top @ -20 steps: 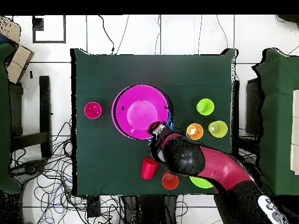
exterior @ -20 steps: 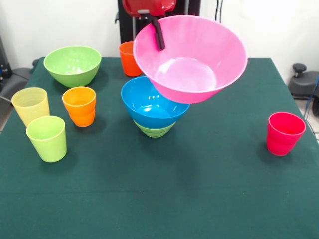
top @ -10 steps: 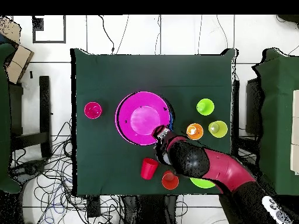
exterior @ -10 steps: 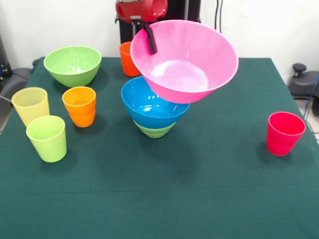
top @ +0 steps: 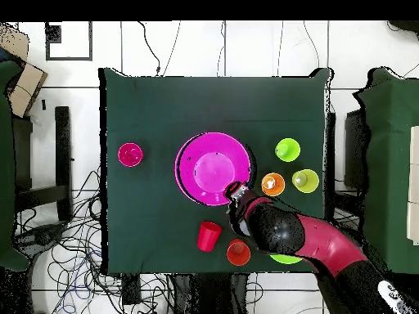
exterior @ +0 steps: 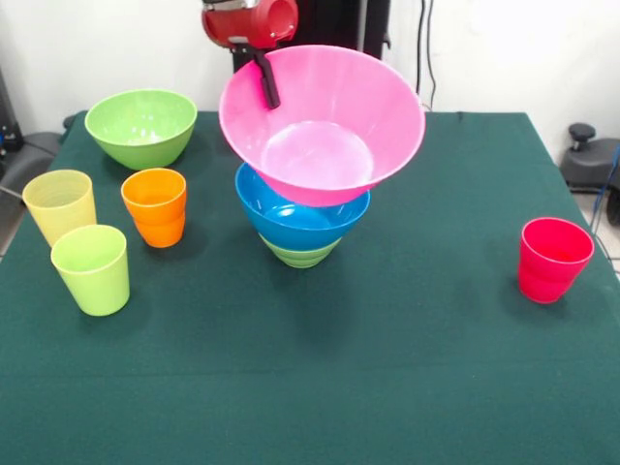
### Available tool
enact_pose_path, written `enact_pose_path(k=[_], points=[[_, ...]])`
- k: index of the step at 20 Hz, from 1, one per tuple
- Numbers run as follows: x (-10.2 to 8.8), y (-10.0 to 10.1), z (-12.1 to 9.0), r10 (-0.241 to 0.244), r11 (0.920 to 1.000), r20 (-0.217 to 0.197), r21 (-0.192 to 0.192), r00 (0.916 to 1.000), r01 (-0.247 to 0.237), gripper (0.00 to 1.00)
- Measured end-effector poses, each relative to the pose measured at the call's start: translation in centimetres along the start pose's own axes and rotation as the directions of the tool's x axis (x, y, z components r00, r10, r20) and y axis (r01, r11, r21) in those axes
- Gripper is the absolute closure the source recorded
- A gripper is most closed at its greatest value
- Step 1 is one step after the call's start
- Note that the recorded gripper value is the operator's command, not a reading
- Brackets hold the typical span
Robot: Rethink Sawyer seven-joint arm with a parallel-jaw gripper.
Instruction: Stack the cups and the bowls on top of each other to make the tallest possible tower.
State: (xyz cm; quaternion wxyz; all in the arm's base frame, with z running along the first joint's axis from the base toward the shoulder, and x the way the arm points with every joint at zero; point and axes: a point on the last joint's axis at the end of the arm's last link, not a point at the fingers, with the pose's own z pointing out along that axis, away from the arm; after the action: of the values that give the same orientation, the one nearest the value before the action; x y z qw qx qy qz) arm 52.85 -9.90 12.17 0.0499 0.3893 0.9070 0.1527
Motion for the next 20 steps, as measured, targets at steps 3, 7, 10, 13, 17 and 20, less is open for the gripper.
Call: enact_pose_path(k=[3, 7, 10, 13, 17, 20], points=[[-0.2, -1.0, 0.2, 0.011, 0.9999, -0.005, 0.0, 0.9999, -0.011, 1.0], [-0.5, -2.1, 0.3, 0.02, 0.9998, -0.009, 0.001, 0.9998, -0.02, 1.0], [-0.5, -2.5, 0.4, 0.026, 0.9997, -0.011, 0.0, 0.9996, -0.026, 1.0], [-0.5, -2.6, 0.5, 0.028, 0.9996, -0.015, -0.001, 0.9995, -0.028, 1.0], [0.0, -2.5, 1.0, 0.023, 0.9997, -0.028, -0.002, 0.9993, -0.023, 1.0], [0.5, -2.6, 1.5, 0.01, 0.9999, -0.04, 0.0, 0.9992, -0.01, 1.0]])
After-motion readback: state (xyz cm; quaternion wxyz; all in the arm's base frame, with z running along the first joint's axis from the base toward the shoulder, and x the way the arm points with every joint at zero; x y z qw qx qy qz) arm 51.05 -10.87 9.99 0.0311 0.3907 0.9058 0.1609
